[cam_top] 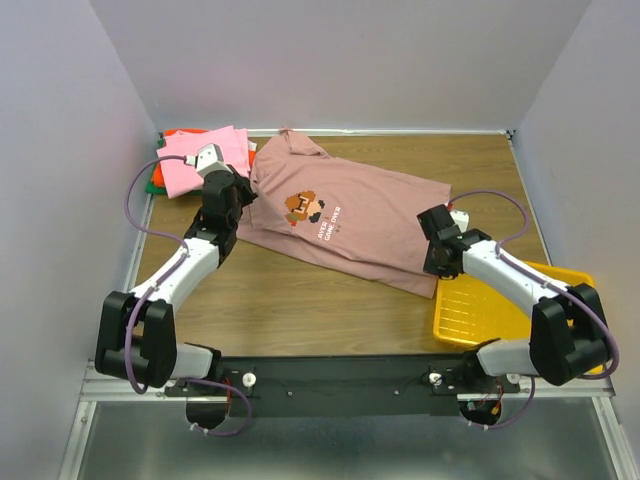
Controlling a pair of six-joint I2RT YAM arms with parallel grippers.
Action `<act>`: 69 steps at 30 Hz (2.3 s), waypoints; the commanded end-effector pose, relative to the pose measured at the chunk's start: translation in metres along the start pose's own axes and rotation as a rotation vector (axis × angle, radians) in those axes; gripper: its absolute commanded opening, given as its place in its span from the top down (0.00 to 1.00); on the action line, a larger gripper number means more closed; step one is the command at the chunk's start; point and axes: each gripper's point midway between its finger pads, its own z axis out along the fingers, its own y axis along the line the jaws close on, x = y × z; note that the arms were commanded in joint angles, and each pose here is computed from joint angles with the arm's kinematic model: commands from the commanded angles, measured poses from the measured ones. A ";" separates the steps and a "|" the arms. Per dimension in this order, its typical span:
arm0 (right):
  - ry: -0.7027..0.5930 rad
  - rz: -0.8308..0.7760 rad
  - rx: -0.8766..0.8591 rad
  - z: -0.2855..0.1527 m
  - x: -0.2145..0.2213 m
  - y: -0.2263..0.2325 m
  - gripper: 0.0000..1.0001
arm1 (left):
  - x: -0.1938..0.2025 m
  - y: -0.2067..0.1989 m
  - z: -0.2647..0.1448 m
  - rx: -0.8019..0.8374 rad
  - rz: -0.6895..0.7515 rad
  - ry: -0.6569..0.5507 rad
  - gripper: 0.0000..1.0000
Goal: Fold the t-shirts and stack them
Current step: Fold the tshirt
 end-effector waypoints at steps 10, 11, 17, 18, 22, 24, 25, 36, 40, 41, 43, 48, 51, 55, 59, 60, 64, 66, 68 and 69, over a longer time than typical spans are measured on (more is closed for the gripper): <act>-0.023 -0.001 0.015 0.011 -0.023 -0.001 1.00 | -0.024 0.001 0.014 -0.006 -0.072 -0.068 1.00; -0.024 0.001 0.017 0.012 -0.024 -0.001 1.00 | -0.025 0.001 0.015 -0.006 -0.074 -0.069 1.00; -0.028 0.002 0.018 0.014 -0.031 -0.002 1.00 | -0.028 0.005 0.021 -0.024 -0.083 -0.077 1.00; -0.030 0.003 0.018 0.014 -0.033 -0.002 1.00 | -0.030 0.006 0.021 -0.026 -0.089 -0.082 1.00; -0.024 -0.002 0.030 0.019 -0.036 -0.003 1.00 | -0.032 0.004 0.026 -0.019 -0.096 -0.086 1.00; -0.018 -0.003 0.038 0.022 -0.037 -0.004 1.00 | -0.031 0.000 0.030 -0.004 -0.094 -0.075 1.00; -0.015 -0.008 0.040 0.024 -0.037 -0.003 1.00 | -0.026 0.001 0.035 -0.010 -0.087 -0.059 1.00; -0.003 -0.009 0.055 0.039 -0.045 0.000 1.00 | -0.002 -0.012 0.080 0.037 -0.046 0.040 1.00; 0.008 -0.002 0.045 0.043 -0.047 0.004 0.97 | 0.004 -0.022 0.101 0.075 -0.023 0.078 0.99; 0.005 0.002 0.040 0.042 -0.049 0.005 0.93 | -0.003 -0.031 0.106 0.102 -0.024 0.073 0.96; -0.004 0.009 0.018 0.039 -0.056 0.011 0.65 | 0.003 -0.030 0.114 0.100 -0.020 0.092 0.56; -0.070 0.029 -0.066 0.018 -0.083 0.025 0.16 | -0.007 -0.044 0.116 0.142 -0.036 0.078 0.25; -0.098 0.012 -0.123 0.006 -0.095 0.035 0.16 | -0.005 -0.049 0.108 0.170 -0.015 0.082 0.24; -0.115 -0.016 -0.194 -0.003 -0.097 0.049 0.16 | 0.010 -0.051 0.088 0.234 0.001 0.100 0.24; -0.119 -0.062 -0.240 -0.005 -0.091 0.067 0.16 | 0.045 -0.044 0.072 0.278 0.007 0.171 0.24; -0.132 -0.082 -0.264 -0.008 -0.089 0.077 0.16 | 0.057 -0.038 0.068 0.278 0.008 0.191 0.24; -0.153 -0.141 -0.364 -0.019 -0.079 0.118 0.16 | 0.081 -0.032 0.055 0.312 -0.009 0.219 0.24; -0.151 -0.177 -0.411 -0.025 -0.069 0.141 0.16 | 0.092 -0.030 0.050 0.334 -0.014 0.227 0.25; -0.147 -0.209 -0.443 -0.025 -0.061 0.162 0.15 | 0.102 -0.026 0.049 0.331 -0.019 0.238 0.25; -0.141 -0.219 -0.448 -0.023 -0.059 0.168 0.15 | 0.105 -0.025 0.049 0.334 -0.021 0.240 0.26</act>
